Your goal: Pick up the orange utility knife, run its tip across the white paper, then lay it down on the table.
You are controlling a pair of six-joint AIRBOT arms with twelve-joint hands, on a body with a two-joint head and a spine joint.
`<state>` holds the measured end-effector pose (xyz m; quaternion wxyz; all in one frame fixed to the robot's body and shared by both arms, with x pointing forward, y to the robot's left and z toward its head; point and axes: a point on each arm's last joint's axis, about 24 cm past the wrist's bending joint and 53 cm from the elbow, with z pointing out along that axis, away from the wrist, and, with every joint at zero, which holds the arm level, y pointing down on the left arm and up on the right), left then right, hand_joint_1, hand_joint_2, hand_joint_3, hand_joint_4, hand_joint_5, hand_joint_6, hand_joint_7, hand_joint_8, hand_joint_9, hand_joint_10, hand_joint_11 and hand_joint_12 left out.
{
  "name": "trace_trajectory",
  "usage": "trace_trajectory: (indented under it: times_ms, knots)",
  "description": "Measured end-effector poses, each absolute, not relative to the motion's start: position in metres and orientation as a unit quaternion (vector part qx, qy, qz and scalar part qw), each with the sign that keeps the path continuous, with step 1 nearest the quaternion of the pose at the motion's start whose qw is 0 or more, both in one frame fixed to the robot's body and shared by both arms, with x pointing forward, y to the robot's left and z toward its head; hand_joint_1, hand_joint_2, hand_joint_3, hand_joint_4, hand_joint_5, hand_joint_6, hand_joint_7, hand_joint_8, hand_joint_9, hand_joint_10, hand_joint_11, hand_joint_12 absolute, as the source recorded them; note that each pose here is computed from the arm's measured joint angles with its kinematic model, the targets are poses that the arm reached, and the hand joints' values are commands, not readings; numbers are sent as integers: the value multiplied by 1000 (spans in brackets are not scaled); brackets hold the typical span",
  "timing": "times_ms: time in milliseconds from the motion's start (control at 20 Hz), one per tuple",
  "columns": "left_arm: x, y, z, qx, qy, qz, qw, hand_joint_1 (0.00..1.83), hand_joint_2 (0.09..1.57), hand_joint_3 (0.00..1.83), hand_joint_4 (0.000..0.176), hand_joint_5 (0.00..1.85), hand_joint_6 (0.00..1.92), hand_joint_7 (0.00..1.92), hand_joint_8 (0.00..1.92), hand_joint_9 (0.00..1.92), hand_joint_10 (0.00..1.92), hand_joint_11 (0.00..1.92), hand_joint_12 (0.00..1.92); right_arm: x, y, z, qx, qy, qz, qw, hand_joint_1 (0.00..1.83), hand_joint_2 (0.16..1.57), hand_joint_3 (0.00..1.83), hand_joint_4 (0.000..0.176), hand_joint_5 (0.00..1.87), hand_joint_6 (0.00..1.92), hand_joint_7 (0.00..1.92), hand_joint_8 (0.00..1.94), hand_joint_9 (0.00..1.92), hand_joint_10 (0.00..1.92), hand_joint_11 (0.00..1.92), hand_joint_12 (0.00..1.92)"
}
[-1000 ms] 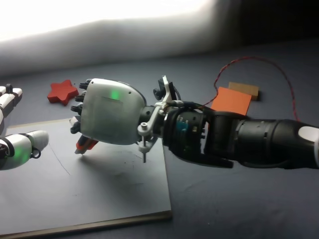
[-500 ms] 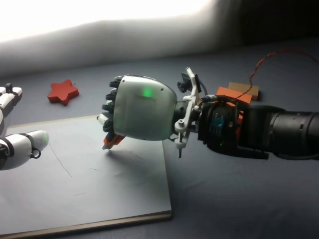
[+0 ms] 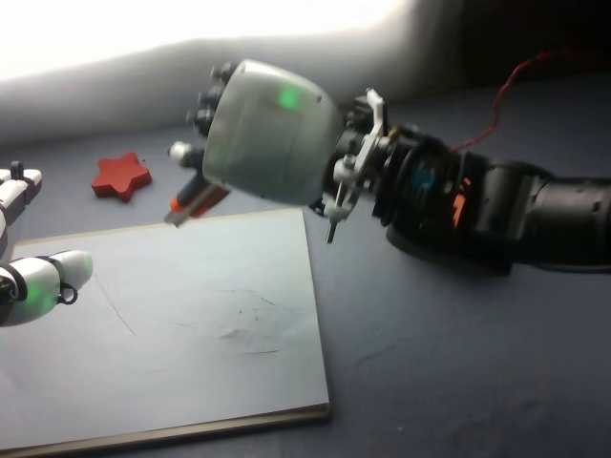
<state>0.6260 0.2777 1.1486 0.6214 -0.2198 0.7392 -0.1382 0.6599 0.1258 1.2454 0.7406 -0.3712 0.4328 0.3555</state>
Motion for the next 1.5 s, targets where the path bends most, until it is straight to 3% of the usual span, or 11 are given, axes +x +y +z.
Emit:
trace_trajectory:
  times_ms: [200,450,700,1100,1200,1300,1350,1400,1450,1500]
  knots:
    - [626,276,1148,-218,741,-140,620,0,1327,1,21,21,1,32,0,57,0,0,456,665,95,1222,-336,545,359,679,1467,1241,0,176,1286,1921,1470,1941,1572,1921,1620,1921]
    - [628,265,1142,-212,752,-156,604,11,1325,0,21,33,4,62,5,71,4,0,442,665,54,1217,-301,632,356,619,1463,1252,0,176,1266,1921,1466,1941,1568,1921,1614,1921]
    - [631,240,1147,-190,755,-186,600,0,1326,0,22,11,0,39,0,51,0,0,396,643,20,1185,-230,741,360,518,1473,1238,0,176,1283,1921,1475,1941,1580,1921,1630,1921]
    - [618,202,1148,-162,765,-214,585,9,1323,0,26,27,3,66,4,65,2,0,443,623,10,1141,-216,771,362,477,1494,1225,0,176,1292,1921,1437,1941,1530,1921,1583,1921]
    - [616,199,1148,-159,766,-216,585,15,1327,0,23,21,0,52,0,68,2,0,429,619,11,1126,-228,775,354,471,1498,1241,0,176,1220,1921,1366,1941,1468,1921,1518,1921]
    - [614,195,1147,-157,768,-220,581,19,1321,0,22,40,4,71,4,83,5,0,482,616,11,1117,-238,773,351,472,1462,1231,0,172,1067,1921,1230,1941,1307,1921,1237,1921]
    - [613,194,1147,-157,769,-220,580,26,1321,0,21,44,5,77,4,85,5,0,490,616,12,1118,-239,769,353,477,1128,987,668,0,763,1776,1163,1941,1232,1921,1128,1921]
    - [613,194,1147,-157,768,-220,580,15,1324,0,23,24,1,73,2,81,3,0,490,616,12,1117,-240,767,354,479,1134,896,929,0,660,1771,857,1899,931,1921,892,1921]
    - [614,195,1147,-157,768,-220,581,6,1325,1,24,22,1,71,1,77,1,0,467,617,12,1118,-240,765,355,482,1113,967,823,0,570,1777,749,1845,787,1921,784,1921]
    - [614,195,1147,-157,768,-220,581,1,1327,1,22,14,0,59,0,67,0,0,445,617,12,1118,-240,764,355,482,1079,1098,586,0,541,1714,636,1848,613,1921,592,1921]
